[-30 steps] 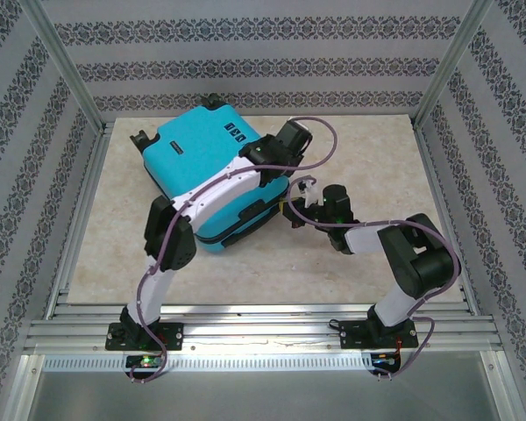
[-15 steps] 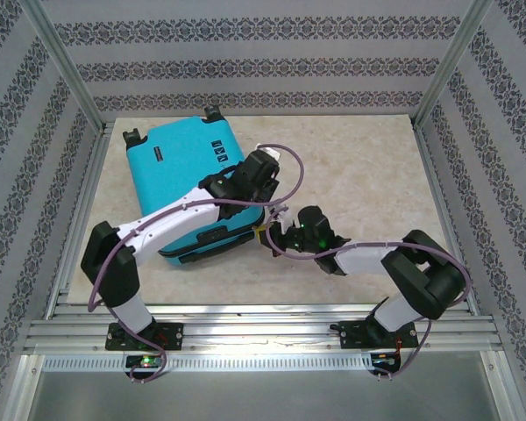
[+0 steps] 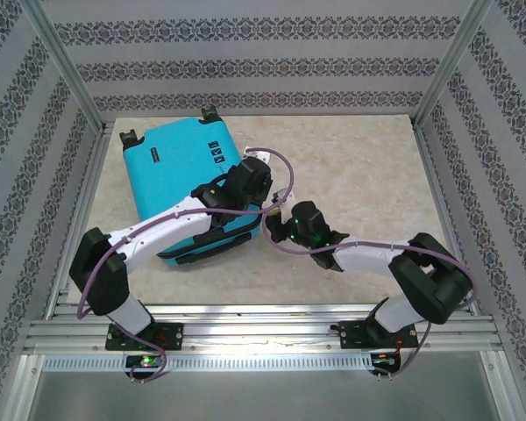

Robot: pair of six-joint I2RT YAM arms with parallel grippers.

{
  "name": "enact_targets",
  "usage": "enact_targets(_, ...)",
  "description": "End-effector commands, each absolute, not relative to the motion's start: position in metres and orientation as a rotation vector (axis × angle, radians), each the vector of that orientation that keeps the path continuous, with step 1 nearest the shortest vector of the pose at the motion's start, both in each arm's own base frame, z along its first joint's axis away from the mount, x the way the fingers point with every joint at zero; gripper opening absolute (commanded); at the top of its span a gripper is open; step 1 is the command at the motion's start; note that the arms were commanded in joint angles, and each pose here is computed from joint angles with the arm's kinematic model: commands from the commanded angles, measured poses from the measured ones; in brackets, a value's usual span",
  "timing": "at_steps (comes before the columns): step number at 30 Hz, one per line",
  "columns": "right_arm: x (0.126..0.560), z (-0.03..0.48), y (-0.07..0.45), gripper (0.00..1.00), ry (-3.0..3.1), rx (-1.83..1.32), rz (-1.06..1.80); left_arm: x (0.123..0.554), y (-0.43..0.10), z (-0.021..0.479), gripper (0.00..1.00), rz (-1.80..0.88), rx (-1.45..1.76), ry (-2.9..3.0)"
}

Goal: Pack the luggage

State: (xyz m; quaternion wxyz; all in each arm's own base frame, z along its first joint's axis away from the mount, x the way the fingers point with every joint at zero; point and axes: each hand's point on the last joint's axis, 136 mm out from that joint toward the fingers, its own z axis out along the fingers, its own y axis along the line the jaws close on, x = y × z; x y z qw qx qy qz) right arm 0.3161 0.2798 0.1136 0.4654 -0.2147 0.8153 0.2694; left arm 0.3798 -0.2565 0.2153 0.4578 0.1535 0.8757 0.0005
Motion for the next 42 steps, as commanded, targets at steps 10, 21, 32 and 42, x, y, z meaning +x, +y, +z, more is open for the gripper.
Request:
enact_targets(10,0.372,0.156,0.301,0.00,1.640,-0.825,1.119,0.313,-0.205,0.110,0.59,0.095,0.584,2.481)
enact_targets(21,0.384,0.176,0.262,0.38,1.738,-0.592,1.026,0.308,-0.180,0.254,0.89,-0.068,0.358,2.192)
enact_targets(32,0.379,0.231,0.279,0.63,1.847,-0.503,1.165,0.280,-0.025,0.264,1.00,-0.084,-0.343,2.190)
enact_targets(42,0.364,0.234,0.320,0.74,1.932,-0.566,1.250,0.279,-0.010,0.211,0.97,-0.257,-0.516,2.263)
